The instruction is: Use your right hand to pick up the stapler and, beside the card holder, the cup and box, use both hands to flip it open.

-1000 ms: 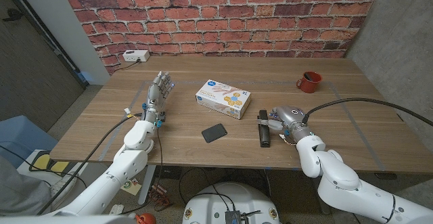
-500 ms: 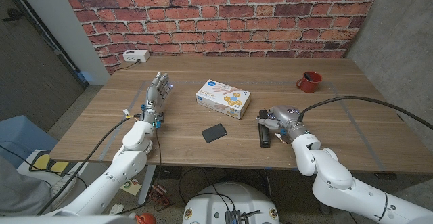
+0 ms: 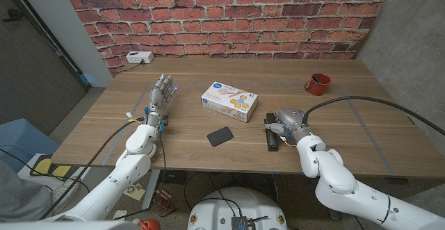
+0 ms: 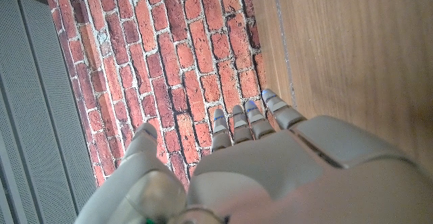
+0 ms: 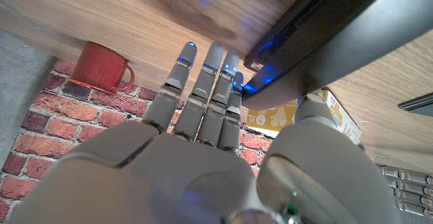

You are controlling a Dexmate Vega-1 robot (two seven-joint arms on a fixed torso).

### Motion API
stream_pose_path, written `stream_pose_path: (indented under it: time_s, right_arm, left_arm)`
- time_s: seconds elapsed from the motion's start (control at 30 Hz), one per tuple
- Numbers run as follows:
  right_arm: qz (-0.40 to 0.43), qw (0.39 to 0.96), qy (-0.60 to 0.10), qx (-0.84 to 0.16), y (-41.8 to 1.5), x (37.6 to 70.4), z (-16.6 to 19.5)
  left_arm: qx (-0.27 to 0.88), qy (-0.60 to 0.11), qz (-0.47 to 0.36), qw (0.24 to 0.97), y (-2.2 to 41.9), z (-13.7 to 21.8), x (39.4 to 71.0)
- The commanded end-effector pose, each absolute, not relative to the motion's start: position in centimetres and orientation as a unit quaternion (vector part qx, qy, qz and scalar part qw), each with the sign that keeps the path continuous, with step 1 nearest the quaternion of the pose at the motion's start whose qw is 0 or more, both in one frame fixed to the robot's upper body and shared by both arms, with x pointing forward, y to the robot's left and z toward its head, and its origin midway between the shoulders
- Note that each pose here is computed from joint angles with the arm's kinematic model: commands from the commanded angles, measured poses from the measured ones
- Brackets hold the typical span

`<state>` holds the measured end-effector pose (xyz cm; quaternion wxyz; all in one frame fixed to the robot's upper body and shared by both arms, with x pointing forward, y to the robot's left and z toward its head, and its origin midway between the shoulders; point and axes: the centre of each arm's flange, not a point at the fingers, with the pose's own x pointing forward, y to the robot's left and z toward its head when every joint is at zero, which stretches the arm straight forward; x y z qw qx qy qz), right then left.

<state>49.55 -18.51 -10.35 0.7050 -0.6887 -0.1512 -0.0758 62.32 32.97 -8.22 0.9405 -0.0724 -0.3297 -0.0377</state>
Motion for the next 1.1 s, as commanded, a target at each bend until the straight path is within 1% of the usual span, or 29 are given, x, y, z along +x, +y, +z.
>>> stream_pose_path:
  time_s: [0.03,0.8,1.1]
  right_arm:
    - [-0.079,0.702,-0.148,-0.692,-18.2,49.71,-10.21]
    - [-0.084,0.695,-0.203,-0.685,-18.08,49.32,-9.99]
    - [-0.079,0.693,-0.213,-0.684,-17.95,49.44,-9.6]
  left_arm:
    - [-0.074,-0.327,-0.039,0.941,33.01,-8.38,62.69]
    - [-0.08,-0.324,-0.037,0.942,33.04,-8.97,62.95]
    - [-0.085,-0.326,-0.037,0.941,33.14,-9.18,62.85]
